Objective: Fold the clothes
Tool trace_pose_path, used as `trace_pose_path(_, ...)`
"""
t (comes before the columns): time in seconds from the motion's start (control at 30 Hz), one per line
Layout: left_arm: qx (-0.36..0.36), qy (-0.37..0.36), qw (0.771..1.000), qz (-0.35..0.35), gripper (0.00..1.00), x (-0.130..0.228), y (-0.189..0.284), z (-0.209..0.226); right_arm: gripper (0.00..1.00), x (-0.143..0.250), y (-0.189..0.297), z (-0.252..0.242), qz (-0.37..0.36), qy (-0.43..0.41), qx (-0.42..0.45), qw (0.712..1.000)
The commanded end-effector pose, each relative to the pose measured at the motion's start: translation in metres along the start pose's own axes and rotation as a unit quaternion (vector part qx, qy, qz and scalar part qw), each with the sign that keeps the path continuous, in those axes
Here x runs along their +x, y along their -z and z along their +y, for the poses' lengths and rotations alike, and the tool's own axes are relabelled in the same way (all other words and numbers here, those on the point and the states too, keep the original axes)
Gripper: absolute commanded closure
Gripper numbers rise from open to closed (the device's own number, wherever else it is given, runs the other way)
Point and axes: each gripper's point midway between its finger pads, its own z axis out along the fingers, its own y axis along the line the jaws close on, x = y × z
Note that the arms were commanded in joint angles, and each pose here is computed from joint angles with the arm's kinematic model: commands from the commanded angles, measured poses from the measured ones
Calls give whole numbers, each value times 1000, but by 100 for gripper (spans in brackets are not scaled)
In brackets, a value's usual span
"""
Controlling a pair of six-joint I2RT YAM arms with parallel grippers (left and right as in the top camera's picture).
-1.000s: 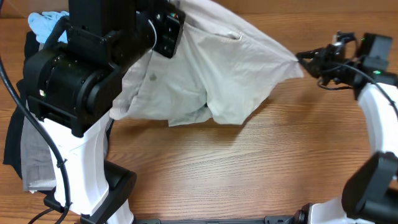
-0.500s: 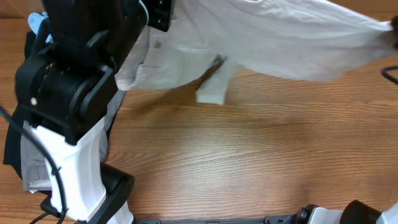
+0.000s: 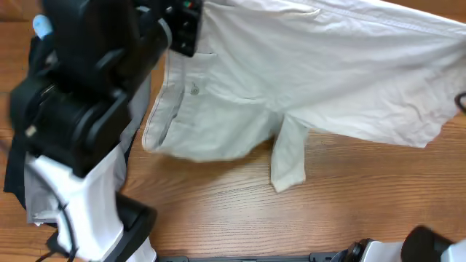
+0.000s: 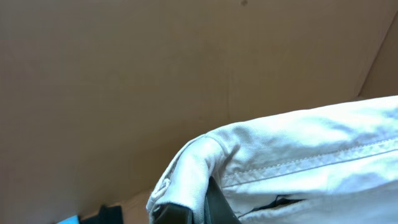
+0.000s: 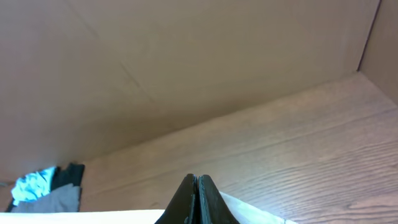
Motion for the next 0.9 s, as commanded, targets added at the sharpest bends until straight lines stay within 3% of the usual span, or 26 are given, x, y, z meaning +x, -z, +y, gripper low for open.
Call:
trace_pose_path(0.0,-40,-10,999,14,96,9,-43,14,96,-6,-32,-38,12,13,48,999)
trace_pose_path(0.13,-49,-6,999,1,96,9,-85,18,96,-18,-68,-45,5,25,35,999)
trace_pose_path(0.27,-71,10,995,-73,96,-20,-111,36,96,-44,-94,-35,-40,49,11,998)
trace_pose_path(0.4,-51,29,983,-173,96,-66,-103,39,96,-78,-87,-15,-109,75,-8,991)
trace_pose_path(0.5,-31,27,979,-199,96,-80,-90,33,96,-90,-72,-13,-133,83,6,988)
trace_pose_path(0.57,-24,25,984,-177,96,-71,-89,30,96,-87,-66,-18,-127,77,19,989)
trace_pose_path(0.67,-15,23,997,-77,96,-23,-103,24,96,-56,-77,-28,-61,78,28,995)
trace_pose_path(0.73,-9,22,1000,-5,96,14,-113,21,96,-26,-91,-36,0,61,29,998)
trace_pose_path(0.77,-10,20,998,64,96,50,-120,20,96,3,-104,-43,59,46,29,997)
trace_pose_path(0.87,-30,34,986,161,96,101,-126,24,96,52,-123,-50,153,17,26,988)
